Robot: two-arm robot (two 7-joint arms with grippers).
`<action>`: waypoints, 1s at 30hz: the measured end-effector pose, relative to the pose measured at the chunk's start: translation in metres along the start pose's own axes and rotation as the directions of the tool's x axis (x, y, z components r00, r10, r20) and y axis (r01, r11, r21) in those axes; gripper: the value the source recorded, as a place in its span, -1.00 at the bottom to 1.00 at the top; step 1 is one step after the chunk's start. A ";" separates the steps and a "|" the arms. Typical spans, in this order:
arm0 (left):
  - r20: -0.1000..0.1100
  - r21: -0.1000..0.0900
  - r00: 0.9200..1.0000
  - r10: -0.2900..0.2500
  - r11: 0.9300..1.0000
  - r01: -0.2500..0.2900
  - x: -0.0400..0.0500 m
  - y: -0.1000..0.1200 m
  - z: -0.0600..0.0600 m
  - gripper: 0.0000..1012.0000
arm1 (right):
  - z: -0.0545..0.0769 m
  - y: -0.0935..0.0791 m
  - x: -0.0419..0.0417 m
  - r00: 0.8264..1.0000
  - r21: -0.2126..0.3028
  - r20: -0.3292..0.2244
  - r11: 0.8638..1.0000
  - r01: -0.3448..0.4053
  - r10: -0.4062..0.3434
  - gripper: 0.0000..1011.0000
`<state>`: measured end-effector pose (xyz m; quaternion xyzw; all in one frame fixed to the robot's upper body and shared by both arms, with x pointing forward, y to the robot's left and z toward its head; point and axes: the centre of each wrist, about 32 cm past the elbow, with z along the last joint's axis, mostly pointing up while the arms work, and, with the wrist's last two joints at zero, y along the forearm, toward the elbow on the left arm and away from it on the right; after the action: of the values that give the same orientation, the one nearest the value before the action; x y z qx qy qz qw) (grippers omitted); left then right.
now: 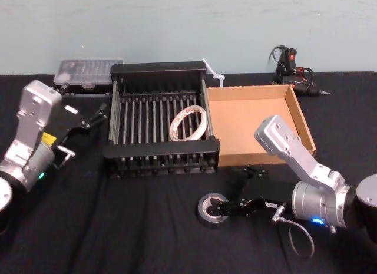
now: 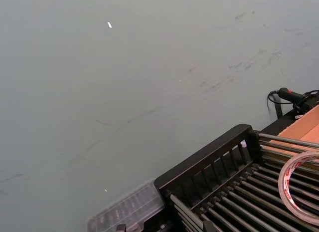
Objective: Pick up the white tape and place it into the black box , Pick up the silver tape and place it into the brown box.
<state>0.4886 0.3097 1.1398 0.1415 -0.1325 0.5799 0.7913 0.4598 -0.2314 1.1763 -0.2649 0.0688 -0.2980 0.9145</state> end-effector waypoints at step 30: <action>0.000 0.000 1.000 0.000 1.000 0.000 0.0000 0.000 0.000 0.98 | 0.000 0.012 0.0024 1.000 -0.042 -0.008 0.999 -0.007 0.006 0.98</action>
<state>0.4886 0.3097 1.1398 0.1415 -0.1325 0.5800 0.7913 0.4681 -0.2243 1.1701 -0.2826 0.0793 -0.2944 0.9095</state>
